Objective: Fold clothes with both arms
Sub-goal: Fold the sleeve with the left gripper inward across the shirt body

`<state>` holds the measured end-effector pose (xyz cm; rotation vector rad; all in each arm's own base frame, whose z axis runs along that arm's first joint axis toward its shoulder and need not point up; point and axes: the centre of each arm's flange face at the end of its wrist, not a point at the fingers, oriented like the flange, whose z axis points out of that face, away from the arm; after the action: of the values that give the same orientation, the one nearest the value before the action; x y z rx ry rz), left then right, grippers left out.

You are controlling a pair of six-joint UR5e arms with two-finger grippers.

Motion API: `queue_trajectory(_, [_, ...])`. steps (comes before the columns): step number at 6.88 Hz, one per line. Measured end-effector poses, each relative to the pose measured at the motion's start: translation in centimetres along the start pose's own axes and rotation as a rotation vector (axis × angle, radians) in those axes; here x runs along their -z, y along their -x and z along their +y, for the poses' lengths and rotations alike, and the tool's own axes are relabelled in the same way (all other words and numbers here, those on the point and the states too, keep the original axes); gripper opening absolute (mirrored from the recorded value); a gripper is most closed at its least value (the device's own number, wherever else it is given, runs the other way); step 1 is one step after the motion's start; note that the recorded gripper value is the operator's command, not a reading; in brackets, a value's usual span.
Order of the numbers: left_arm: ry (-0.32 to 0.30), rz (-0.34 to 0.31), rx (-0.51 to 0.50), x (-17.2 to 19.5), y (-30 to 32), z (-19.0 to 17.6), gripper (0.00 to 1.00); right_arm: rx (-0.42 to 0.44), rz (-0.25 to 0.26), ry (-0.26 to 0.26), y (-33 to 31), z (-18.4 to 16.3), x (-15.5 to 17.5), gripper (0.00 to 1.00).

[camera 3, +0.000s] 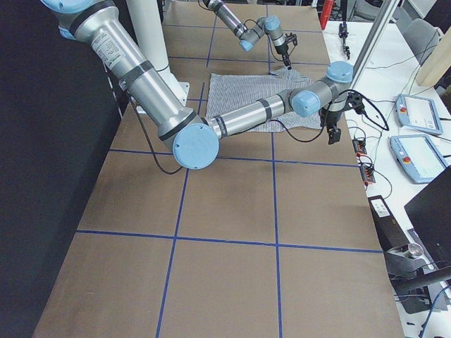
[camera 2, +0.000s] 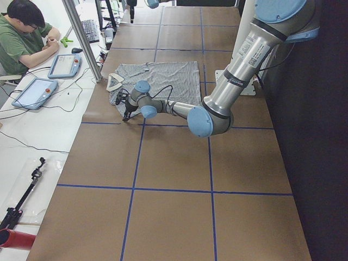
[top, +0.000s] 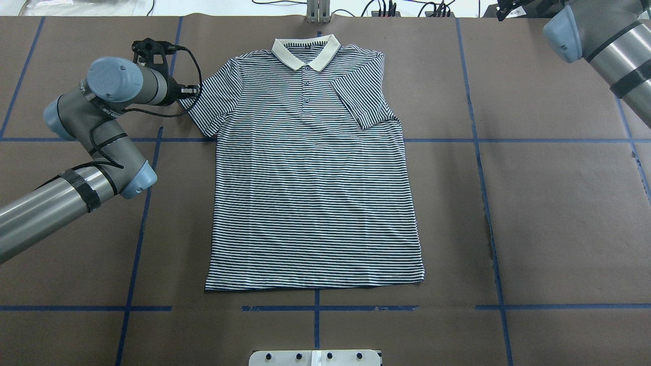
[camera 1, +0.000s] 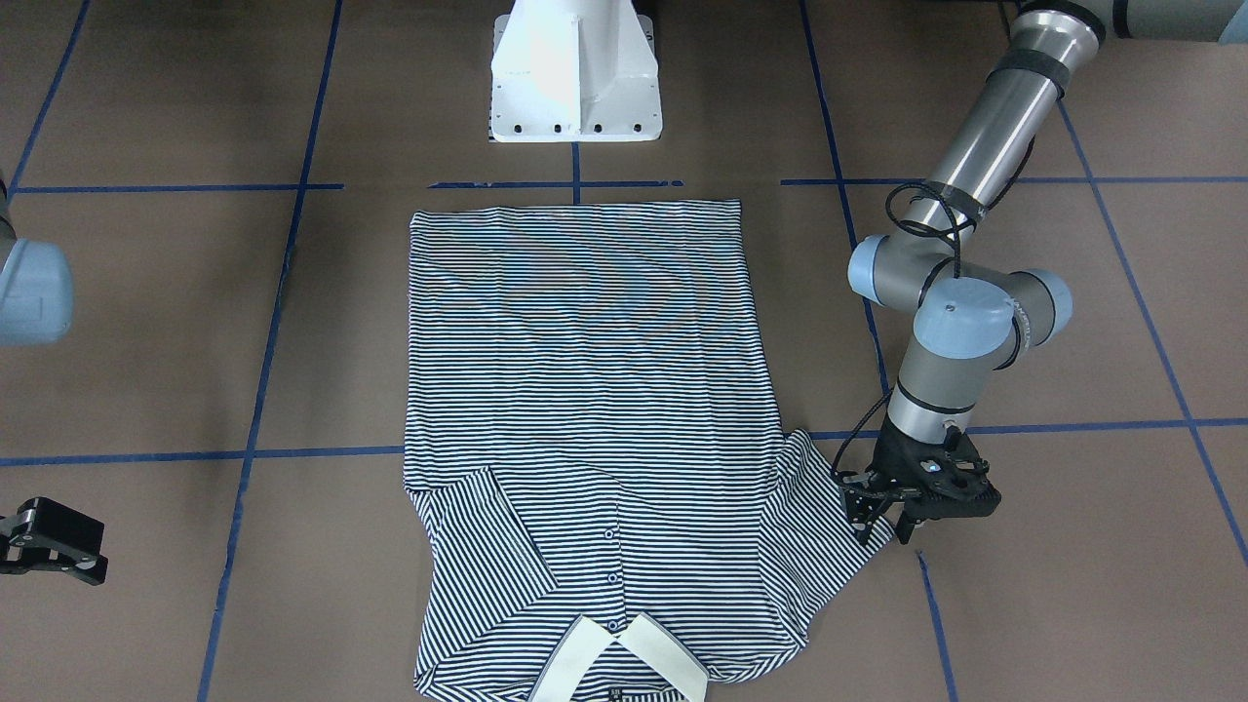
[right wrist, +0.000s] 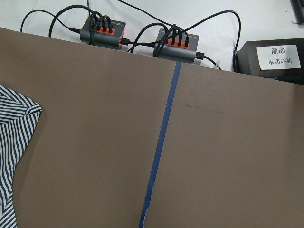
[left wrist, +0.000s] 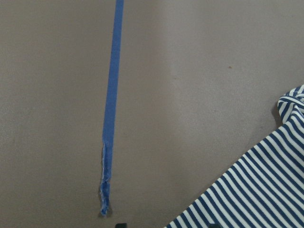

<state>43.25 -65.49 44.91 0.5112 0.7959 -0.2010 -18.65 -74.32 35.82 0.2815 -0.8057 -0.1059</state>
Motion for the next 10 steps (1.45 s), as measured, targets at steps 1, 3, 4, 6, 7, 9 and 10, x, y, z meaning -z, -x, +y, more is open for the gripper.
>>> queue_trajectory(1, [0.000, 0.004, -0.002, 0.0, -0.2, 0.1, 0.00, 0.000, 0.000, 0.000, 0.0, 0.0, 0.0, 1.00])
queue_trajectory(3, [-0.002, 0.012, -0.009, 0.3, -0.6, 0.2, 0.00, -0.002, 0.001, 0.002, -0.2, 0.2, -0.1, 1.00])
queue_trajectory(4, [-0.006, 0.023, -0.020, 1.2, -1.8, -0.3, 0.00, -0.003, 0.001, 0.002, -0.2, 0.2, -0.1, 1.00])
queue_trajectory(6, [0.017, -0.011, -0.020, 3.9, -7.0, -3.1, 0.00, -0.006, -0.001, -0.003, -0.2, 0.4, 0.1, 1.00])
queue_trajectory(7, [0.039, -0.041, -0.012, 5.4, -10.8, -4.8, 0.00, -0.008, -0.001, -0.004, -0.1, 0.4, 0.2, 1.00])
queue_trajectory(9, [0.088, -0.084, 0.028, 6.9, -18.7, -5.9, 0.00, -0.009, -0.001, -0.004, -0.2, 0.7, 0.2, 1.00])
queue_trajectory(10, [0.097, -0.106, 0.053, 6.3, -21.4, -5.9, 0.00, -0.009, -0.002, -0.004, -0.3, 0.9, 0.1, 1.00])
